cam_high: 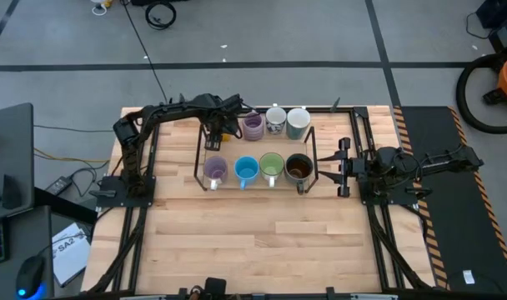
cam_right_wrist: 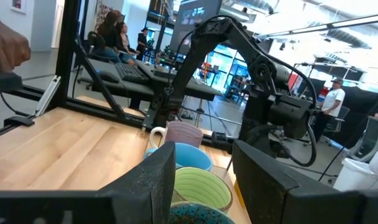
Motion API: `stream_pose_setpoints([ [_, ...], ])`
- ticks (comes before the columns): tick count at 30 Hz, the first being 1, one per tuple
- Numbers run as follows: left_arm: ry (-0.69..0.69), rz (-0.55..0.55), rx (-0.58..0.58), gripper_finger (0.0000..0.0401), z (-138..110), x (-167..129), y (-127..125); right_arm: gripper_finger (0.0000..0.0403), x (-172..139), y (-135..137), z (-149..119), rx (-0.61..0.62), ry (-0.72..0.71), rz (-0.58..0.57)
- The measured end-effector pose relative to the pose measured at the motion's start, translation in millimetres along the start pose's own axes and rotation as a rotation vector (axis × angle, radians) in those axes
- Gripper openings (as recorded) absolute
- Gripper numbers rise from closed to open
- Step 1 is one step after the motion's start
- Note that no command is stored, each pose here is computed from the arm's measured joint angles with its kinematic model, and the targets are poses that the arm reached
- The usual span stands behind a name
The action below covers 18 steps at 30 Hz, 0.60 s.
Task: Place coffee mugs
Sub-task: Put the yellow mug on the shelf
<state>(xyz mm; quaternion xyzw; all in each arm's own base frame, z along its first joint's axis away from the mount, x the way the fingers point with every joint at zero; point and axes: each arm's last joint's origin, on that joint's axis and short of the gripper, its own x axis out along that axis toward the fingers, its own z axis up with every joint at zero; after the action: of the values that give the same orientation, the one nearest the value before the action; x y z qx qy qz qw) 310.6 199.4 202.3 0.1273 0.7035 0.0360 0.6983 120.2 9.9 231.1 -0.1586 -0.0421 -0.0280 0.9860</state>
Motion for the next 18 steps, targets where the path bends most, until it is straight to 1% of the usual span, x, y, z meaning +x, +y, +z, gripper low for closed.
stream_pose_setpoints([
  [4,0.01,0.004,0.008,0.0153,1.3,1.6,-1.1,0.0166,0.0,-0.1,0.0,0.006,0.0,0.0],
  [18,0.0,0.001,0.022,0.0035,3.2,1.1,-2.8,0.0166,0.1,-0.7,-0.4,0.014,0.003,-0.005],
])
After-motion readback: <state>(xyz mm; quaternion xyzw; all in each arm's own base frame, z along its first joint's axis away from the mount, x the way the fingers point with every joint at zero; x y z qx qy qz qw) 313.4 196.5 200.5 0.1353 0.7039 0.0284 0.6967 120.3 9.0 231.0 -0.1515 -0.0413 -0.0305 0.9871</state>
